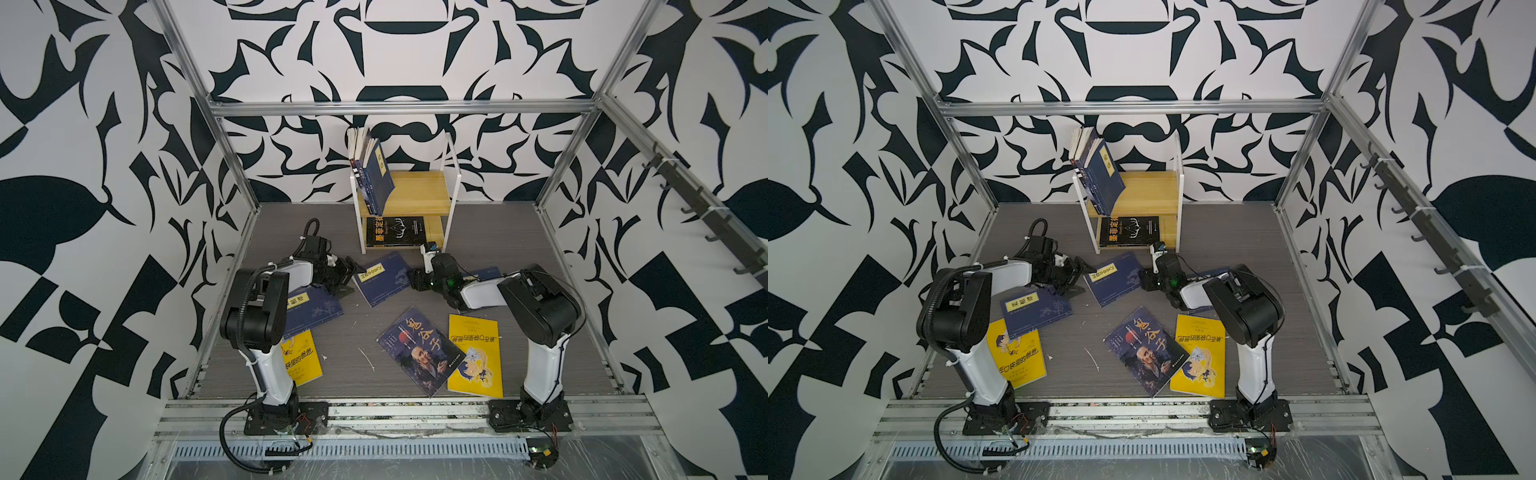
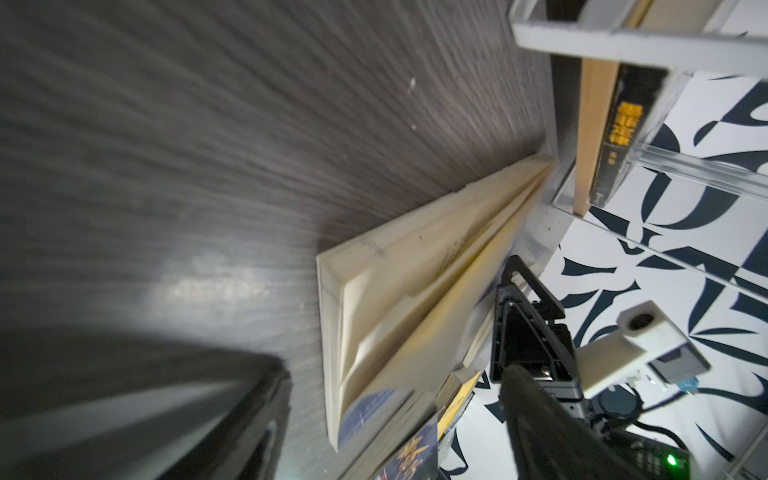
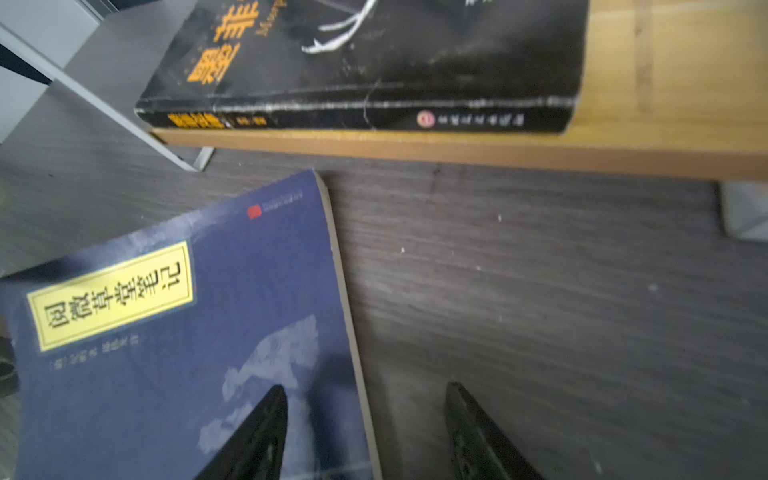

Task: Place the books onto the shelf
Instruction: 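Lower both grippers toward the blue books on the table near the shelf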

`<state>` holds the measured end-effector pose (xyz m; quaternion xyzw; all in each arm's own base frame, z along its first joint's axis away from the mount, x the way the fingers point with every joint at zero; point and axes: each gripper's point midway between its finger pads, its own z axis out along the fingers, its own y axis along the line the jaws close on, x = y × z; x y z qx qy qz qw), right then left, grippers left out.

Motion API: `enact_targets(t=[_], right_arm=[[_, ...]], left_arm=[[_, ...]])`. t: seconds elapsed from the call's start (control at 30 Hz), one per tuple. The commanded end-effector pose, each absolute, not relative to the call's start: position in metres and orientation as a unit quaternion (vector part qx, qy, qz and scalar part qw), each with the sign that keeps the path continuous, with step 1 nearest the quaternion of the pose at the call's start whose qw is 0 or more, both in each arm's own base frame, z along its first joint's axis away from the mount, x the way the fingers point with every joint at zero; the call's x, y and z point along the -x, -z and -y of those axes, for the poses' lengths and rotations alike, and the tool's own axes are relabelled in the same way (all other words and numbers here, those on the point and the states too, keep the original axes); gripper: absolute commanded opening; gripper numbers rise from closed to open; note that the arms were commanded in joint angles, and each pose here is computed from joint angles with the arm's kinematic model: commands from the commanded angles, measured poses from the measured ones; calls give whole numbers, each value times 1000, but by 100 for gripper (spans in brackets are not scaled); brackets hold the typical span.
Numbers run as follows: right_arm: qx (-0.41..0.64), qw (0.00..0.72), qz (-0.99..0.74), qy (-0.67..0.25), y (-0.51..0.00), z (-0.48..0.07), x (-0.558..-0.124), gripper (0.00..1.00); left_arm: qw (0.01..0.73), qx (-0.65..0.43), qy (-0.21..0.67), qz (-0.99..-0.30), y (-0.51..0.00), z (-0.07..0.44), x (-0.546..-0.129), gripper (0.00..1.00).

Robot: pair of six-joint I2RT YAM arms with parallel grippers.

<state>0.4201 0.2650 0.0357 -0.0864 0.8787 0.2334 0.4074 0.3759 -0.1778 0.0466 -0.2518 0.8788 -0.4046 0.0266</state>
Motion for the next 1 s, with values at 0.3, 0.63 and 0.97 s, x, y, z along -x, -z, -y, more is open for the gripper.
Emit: enact_targets(t=[0.3,0.63,0.97], right_arm=[[131,346,-854,-366,-54,-307,-386,59],[155,321,-844,-400,-67,-318,-362,55],[159,316,-845,-401,-65,-320,-363,54]], left_arm=[[-7,273,380,-884,-20,178,-379,70],[3,242,396,-886,-34,188,-387,55],[6,214,410,-887,-52,202,-387,36]])
